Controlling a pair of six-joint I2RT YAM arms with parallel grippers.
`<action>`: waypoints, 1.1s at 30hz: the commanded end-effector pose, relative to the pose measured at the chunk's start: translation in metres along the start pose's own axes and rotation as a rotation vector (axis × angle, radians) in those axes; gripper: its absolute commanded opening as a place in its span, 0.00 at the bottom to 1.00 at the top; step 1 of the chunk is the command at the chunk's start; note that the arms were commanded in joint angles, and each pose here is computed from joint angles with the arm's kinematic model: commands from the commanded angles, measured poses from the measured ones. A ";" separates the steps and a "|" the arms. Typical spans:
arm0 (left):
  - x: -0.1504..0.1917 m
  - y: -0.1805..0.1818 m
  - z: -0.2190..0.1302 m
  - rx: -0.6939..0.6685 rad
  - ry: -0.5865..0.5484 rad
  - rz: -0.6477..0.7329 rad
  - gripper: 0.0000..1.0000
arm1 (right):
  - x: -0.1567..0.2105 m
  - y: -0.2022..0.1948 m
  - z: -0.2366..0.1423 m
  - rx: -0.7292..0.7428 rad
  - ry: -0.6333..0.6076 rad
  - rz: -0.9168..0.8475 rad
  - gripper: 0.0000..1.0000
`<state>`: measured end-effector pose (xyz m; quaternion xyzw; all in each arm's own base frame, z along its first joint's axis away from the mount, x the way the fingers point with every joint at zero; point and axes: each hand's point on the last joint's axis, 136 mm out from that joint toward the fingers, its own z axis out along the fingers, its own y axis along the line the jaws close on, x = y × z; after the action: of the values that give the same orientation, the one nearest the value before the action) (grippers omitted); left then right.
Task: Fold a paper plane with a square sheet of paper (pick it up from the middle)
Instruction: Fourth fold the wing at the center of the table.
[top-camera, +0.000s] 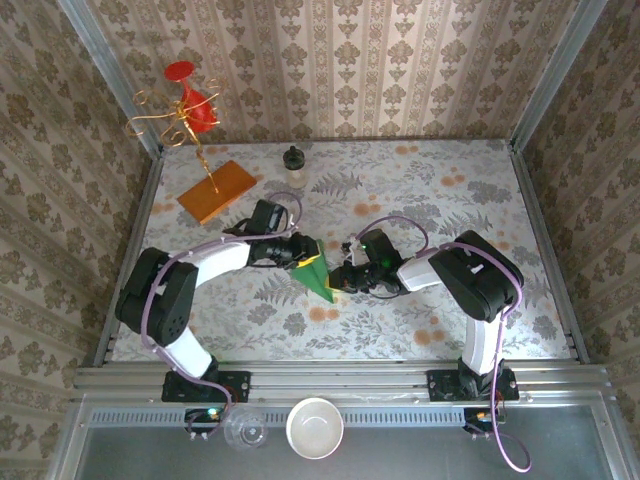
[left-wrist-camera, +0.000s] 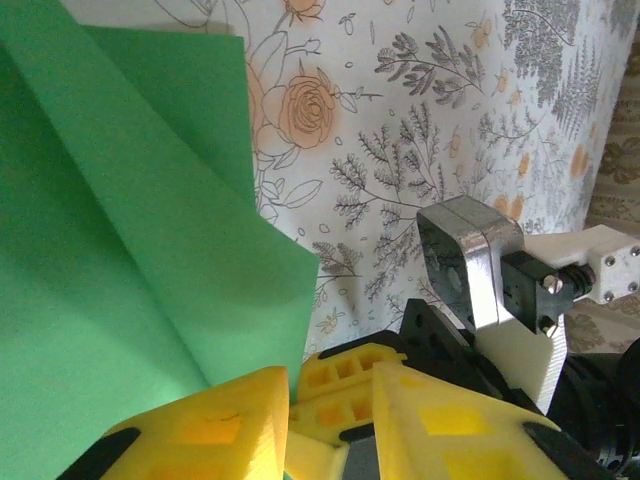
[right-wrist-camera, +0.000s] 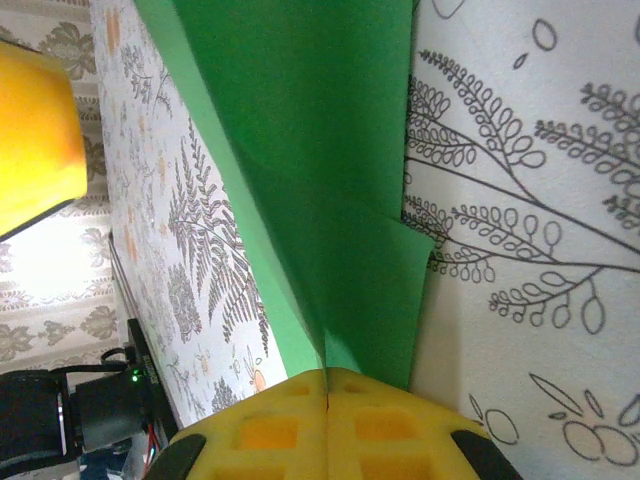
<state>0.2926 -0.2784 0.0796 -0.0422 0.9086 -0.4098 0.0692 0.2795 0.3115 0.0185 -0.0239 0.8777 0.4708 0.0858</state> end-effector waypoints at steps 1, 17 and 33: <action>0.004 -0.007 0.007 0.080 0.037 0.005 0.27 | 0.030 -0.049 0.004 0.124 0.076 0.142 0.07; 0.003 0.015 0.031 0.073 0.087 -0.004 0.18 | 0.027 -0.050 0.000 0.112 0.071 0.170 0.08; 0.004 0.021 0.034 0.058 0.100 -0.013 0.17 | 0.019 -0.022 -0.013 0.060 0.065 0.135 0.22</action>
<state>0.2898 -0.2893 0.0379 -0.0384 0.9007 -0.4324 0.0168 0.2801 0.3088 0.0255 -0.0066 0.8703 0.4877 0.0682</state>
